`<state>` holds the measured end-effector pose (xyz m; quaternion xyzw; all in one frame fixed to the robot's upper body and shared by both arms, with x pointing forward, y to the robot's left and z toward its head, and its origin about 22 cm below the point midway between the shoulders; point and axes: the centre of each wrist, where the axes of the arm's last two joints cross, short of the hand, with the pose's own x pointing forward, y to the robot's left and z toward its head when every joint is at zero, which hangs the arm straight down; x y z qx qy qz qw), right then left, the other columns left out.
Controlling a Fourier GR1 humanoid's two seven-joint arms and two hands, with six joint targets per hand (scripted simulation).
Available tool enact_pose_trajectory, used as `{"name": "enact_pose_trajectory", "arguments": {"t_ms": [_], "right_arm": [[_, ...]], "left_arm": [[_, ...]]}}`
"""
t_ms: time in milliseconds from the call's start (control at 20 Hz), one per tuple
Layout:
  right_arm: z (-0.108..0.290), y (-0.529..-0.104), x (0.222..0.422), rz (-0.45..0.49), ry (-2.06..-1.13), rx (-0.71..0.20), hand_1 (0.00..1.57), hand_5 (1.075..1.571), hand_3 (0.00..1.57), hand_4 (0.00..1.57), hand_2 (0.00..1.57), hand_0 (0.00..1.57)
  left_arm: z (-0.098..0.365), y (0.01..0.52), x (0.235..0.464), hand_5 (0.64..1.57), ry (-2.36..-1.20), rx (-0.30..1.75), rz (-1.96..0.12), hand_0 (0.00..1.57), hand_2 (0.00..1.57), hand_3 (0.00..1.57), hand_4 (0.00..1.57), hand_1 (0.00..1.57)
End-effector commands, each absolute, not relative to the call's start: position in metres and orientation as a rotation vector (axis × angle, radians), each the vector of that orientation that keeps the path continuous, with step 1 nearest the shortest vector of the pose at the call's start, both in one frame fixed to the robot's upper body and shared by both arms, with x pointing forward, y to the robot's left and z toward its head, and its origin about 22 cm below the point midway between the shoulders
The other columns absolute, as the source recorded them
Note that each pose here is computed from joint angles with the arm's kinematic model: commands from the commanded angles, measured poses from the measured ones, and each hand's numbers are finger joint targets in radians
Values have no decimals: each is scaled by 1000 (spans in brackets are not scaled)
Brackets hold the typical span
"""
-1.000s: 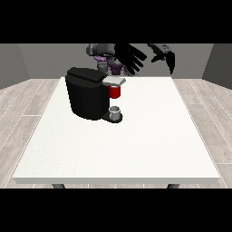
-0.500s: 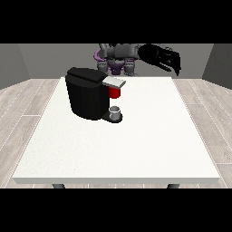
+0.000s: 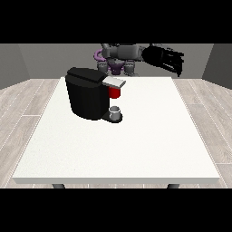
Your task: Insert the coffee pod into the coffee machine and close the lid
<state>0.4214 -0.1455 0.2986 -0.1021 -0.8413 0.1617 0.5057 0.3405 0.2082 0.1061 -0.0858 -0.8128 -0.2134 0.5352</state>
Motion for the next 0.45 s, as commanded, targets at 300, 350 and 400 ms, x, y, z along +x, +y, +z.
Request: {"name": "enact_pose_trajectory", "arguments": {"t_ms": [300, 350, 400], "right_arm": [[219, -77, 404, 520, -2069, 49, 0, 1571, 0, 192, 0, 0], [192, -75, 398, 538, -2001, 71, 0, 1571, 0, 263, 0, 0], [187, -72, 396, 517, -2008, 101, 0, 1571, 0, 259, 0, 0]], "left_arm": [[60, 244, 327, 1571, -1820, -151, -382, 0, 0, 0, 246, 0], [39, 244, 313, 1571, -1774, -127, -374, 0, 0, 0, 266, 0], [38, 237, 316, 1571, -1770, -148, -372, 0, 0, 0, 266, 0]]}}
